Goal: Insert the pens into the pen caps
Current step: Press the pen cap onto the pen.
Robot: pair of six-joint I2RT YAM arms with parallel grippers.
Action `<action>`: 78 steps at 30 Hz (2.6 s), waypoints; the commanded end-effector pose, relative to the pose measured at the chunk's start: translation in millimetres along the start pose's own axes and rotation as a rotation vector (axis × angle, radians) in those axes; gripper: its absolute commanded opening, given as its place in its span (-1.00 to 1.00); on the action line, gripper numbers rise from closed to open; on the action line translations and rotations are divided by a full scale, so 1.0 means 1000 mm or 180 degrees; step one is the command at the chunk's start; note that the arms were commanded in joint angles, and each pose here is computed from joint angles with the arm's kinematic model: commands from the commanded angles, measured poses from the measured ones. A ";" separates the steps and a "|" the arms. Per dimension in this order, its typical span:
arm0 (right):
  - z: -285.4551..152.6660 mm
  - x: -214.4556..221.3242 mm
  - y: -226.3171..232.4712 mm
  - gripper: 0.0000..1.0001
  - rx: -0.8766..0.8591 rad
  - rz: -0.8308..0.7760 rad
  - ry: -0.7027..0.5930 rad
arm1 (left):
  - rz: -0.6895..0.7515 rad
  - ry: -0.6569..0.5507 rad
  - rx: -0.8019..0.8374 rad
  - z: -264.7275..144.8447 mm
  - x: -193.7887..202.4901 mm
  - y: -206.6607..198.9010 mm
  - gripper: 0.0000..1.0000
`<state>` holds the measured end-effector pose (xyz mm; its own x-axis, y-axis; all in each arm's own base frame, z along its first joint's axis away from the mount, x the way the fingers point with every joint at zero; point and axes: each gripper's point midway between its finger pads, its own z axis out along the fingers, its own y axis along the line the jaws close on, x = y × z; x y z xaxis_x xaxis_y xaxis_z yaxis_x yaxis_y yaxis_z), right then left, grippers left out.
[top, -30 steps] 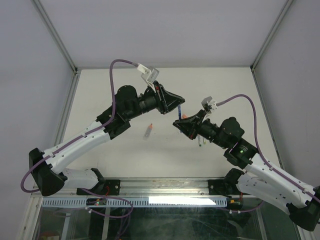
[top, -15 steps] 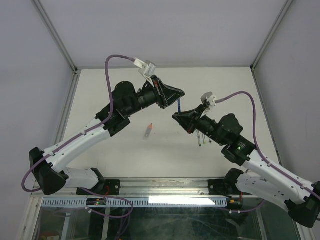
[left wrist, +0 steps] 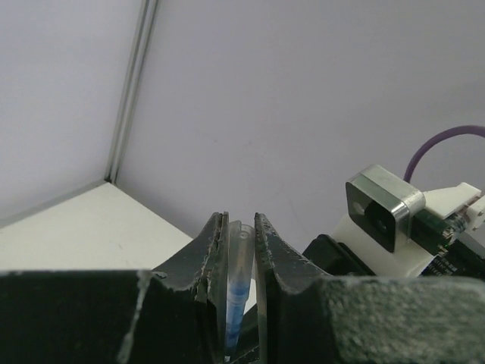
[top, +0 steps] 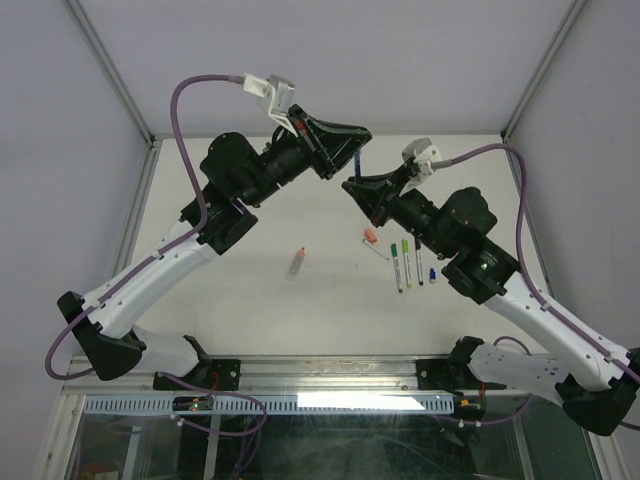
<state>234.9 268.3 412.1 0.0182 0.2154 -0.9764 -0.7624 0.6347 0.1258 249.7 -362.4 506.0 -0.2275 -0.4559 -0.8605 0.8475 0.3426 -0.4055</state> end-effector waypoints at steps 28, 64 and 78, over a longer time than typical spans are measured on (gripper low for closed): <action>-0.046 -0.250 -0.009 -1.00 0.0460 -0.0757 -0.1867 | -0.0310 0.2013 0.0081 -0.038 0.209 -0.014 -1.00; -0.099 0.107 0.004 -1.00 0.0053 0.1282 0.0433 | -0.0728 0.1237 -0.0085 -0.032 0.180 0.002 -0.17; -0.112 0.146 -0.040 -1.00 0.1054 0.1496 0.0794 | -0.0526 0.0862 -0.0496 -0.048 0.130 0.047 0.06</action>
<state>182.1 208.7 242.4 -0.4657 0.3146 -0.8272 -0.5287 0.6507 0.5451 218.5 -398.4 336.9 -0.5569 -0.2138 -0.8026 0.7136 0.3713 -0.5941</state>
